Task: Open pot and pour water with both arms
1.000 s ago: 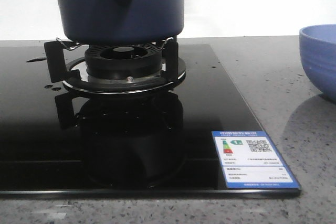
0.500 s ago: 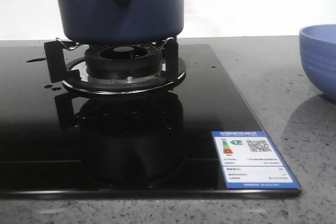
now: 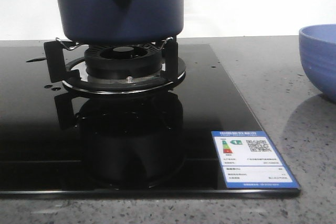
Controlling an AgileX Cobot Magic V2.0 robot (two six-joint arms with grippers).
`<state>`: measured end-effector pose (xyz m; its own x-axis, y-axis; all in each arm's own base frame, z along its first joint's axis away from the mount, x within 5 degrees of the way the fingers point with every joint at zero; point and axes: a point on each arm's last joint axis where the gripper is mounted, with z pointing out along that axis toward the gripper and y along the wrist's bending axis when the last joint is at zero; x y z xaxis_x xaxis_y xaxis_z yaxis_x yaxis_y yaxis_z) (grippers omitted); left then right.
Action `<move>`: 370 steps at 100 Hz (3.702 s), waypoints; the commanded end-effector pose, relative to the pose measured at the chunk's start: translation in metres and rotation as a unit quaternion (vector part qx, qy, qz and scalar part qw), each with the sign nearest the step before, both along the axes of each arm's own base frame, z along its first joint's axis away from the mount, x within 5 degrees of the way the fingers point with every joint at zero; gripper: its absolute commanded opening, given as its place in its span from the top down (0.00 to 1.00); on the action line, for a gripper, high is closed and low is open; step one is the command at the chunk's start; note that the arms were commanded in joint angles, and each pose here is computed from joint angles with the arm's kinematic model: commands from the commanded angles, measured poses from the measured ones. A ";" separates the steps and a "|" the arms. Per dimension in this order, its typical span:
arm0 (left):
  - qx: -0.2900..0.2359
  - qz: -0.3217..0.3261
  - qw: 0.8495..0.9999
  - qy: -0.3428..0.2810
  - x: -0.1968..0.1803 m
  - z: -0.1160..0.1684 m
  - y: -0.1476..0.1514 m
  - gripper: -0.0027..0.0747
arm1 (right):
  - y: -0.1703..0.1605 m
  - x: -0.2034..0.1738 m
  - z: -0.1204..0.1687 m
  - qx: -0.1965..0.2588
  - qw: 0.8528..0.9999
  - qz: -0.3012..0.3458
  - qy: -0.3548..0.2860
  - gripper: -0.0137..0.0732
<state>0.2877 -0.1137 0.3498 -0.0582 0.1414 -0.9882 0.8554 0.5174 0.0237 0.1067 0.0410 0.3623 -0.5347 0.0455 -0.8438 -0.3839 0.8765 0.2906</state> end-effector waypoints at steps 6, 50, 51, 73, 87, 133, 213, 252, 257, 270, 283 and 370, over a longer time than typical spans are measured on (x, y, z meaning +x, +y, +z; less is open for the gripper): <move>-0.034 -0.015 0.999 -0.022 0.004 0.017 -0.003 0.28 | 0.000 0.002 0.016 0.019 0.999 -0.010 -0.043 0.25; -0.018 -0.043 0.998 -0.046 0.010 0.006 -0.021 0.28 | -0.001 0.004 0.018 0.021 0.998 -0.022 -0.056 0.25; -0.018 -0.042 0.998 -0.045 0.011 0.006 -0.021 0.28 | -0.002 0.004 0.018 0.021 0.998 -0.023 -0.057 0.25; -0.057 -0.027 0.998 -0.024 0.021 0.002 -0.022 0.29 | -0.002 0.004 0.018 0.021 0.998 -0.024 -0.058 0.25; -0.064 -0.036 0.997 -0.027 0.024 0.004 -0.023 0.32 | -0.002 0.004 0.018 0.021 0.998 -0.024 -0.058 0.25; -0.069 -0.062 0.995 -0.032 0.018 0.009 -0.037 0.62 | -0.003 0.006 0.020 0.022 0.997 -0.033 -0.068 0.25; -0.129 0.007 0.988 -0.090 -0.021 0.086 0.030 0.73 | -0.008 0.013 0.024 0.027 0.993 -0.063 -0.096 0.25; -0.090 0.053 0.987 -0.124 -0.088 0.126 0.044 0.73 | -0.037 0.078 0.021 0.028 0.986 -0.152 0.058 0.25; -0.083 0.057 0.987 -0.127 -0.095 0.129 0.044 0.73 | -0.045 0.086 0.019 0.010 0.982 -0.160 0.103 0.25; -0.073 0.061 0.987 -0.130 -0.109 0.131 0.042 0.73 | -0.063 0.093 0.019 -0.033 0.968 -0.188 0.164 0.25; -0.076 0.048 0.988 -0.122 -0.112 0.126 0.035 0.73 | -0.077 0.092 0.014 -0.088 0.950 -0.238 0.182 0.25; -0.092 0.058 0.988 -0.110 -0.109 0.121 0.034 0.73 | -0.078 0.128 -0.048 -0.012 0.935 -0.240 0.260 0.67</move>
